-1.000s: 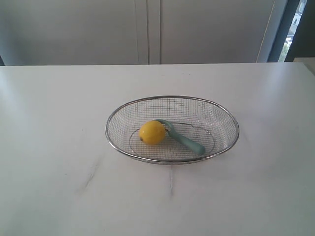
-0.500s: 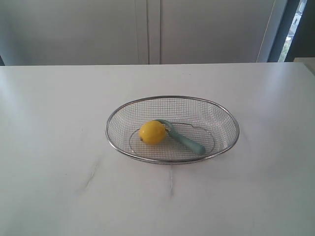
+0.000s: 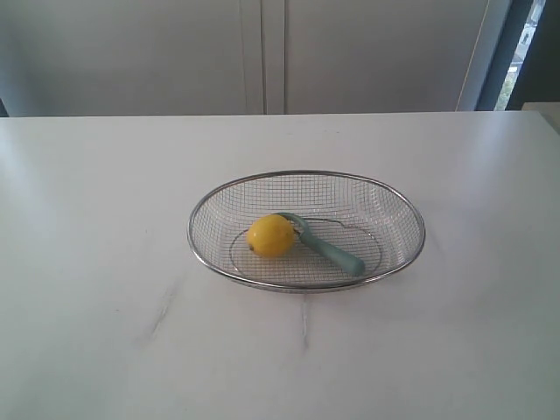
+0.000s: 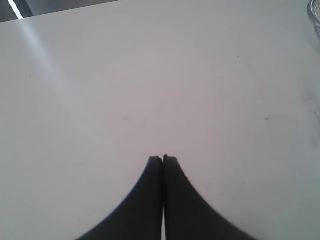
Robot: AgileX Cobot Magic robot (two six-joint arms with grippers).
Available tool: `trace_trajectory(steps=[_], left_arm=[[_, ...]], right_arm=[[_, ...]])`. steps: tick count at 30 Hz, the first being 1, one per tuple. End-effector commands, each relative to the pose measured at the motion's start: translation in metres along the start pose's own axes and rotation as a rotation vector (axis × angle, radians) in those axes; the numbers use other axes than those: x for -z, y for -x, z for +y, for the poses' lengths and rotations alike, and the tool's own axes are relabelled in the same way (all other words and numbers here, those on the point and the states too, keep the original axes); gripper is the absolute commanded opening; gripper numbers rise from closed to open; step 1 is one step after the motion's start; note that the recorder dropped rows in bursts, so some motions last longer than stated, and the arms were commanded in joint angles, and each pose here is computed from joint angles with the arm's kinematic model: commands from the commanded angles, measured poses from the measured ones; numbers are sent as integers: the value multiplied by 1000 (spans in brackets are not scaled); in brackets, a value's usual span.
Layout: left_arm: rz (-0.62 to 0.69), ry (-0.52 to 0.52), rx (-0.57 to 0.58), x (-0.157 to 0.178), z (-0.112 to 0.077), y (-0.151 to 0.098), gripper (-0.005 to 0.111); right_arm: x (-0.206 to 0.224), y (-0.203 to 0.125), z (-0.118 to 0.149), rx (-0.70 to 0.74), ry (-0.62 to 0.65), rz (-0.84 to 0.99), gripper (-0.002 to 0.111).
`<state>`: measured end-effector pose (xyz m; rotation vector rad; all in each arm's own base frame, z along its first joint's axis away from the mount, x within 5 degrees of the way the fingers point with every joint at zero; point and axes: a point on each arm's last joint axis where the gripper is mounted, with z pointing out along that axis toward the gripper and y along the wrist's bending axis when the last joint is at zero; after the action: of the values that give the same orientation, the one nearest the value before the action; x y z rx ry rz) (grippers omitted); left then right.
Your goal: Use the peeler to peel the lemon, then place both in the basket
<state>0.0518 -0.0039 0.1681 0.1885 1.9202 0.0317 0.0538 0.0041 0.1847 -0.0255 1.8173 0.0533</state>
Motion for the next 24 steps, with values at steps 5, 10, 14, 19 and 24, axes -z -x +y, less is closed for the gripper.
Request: trace_trajectory(steps=[5,10,14,19,24], left_arm=[[4,-3,8,0,0,-2,0],[4,-3,8,0,0,-2,0],[4,-3,8,0,0,-2,0],[4,-3,8,0,0,-2,0],[4,-3,8,0,0,-2,0]], right_arm=[[0,-1,0,5,-1,-2,0],[0,-2,1,12,19,-1,0],[0,-2,1,12,27,2,0],[0,-2,1,12,27,2,0],[0,-2,1,12,27,2,0]])
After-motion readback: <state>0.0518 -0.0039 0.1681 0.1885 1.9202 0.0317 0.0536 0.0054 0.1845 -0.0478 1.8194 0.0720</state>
